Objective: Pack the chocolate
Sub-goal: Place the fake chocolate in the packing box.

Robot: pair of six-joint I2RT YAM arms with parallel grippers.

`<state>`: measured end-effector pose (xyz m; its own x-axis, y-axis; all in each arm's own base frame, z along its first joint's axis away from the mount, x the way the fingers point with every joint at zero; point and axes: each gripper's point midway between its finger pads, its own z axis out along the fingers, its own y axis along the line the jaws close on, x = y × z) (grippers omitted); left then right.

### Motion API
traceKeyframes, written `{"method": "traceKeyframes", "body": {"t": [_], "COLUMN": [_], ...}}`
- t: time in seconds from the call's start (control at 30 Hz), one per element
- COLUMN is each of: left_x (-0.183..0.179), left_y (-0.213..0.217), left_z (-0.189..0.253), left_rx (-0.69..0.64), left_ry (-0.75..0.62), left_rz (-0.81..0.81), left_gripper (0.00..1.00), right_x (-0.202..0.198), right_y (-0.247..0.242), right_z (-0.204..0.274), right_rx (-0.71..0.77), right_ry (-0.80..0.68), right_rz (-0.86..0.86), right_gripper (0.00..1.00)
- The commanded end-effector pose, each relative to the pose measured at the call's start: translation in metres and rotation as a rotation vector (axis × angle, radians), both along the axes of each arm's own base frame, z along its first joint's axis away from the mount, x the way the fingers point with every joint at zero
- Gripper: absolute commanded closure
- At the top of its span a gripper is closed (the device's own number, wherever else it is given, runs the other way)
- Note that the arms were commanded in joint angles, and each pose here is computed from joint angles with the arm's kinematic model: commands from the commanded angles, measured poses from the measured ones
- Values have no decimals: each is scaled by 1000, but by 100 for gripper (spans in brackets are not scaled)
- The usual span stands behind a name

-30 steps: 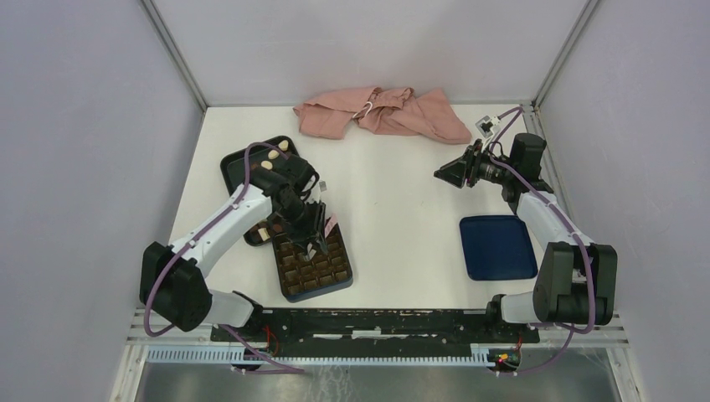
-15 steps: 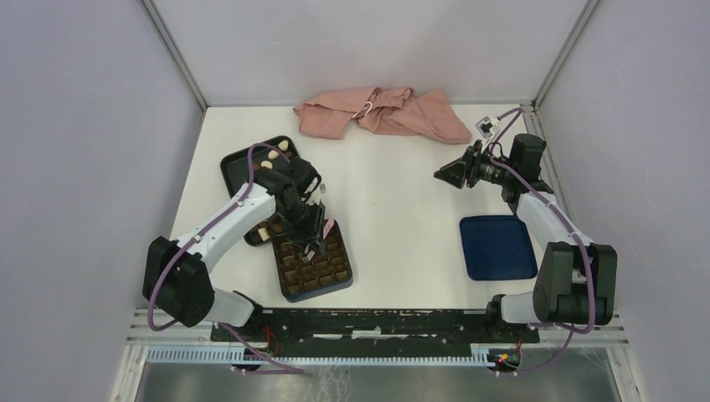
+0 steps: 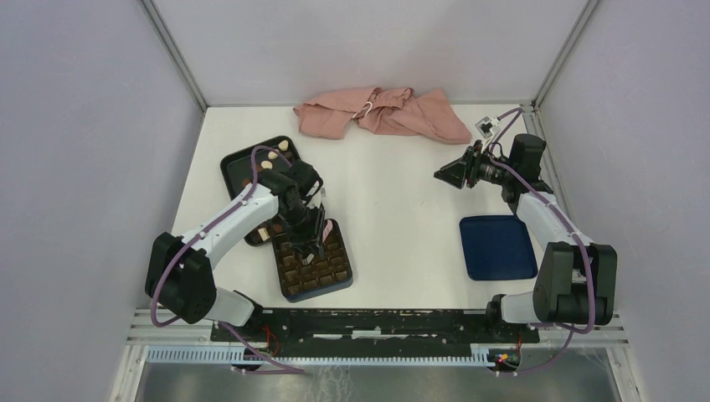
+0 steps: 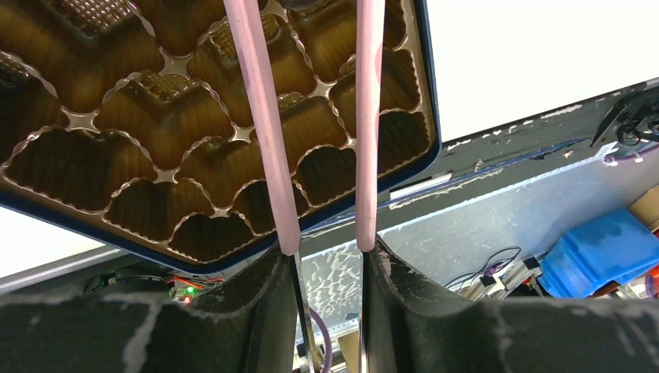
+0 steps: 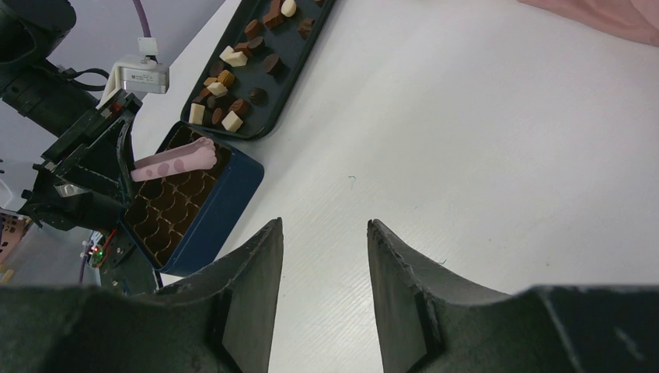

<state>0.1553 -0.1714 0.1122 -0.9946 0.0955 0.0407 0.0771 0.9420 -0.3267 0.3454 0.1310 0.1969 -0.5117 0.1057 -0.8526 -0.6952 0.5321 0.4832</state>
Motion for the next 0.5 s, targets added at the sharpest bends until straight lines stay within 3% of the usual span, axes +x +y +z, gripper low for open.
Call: {"method": "traceKeyframes", "body": {"t": [0.0,0.47], "left_x": [3,11], "left_y": [-1,-6], "left_z": [-2,8], "left_rx": [9,-15], "left_ry": [-8,-41], "left_rz": [8,6], "left_gripper": [62,59], "right_x": [1,1], "right_y": [-1,-1], "right_z": [8,9], "right_rx": [-11,-13], "right_ry": [-52,-61], "right_rz": [-4,1], "right_gripper": [50,50]}}
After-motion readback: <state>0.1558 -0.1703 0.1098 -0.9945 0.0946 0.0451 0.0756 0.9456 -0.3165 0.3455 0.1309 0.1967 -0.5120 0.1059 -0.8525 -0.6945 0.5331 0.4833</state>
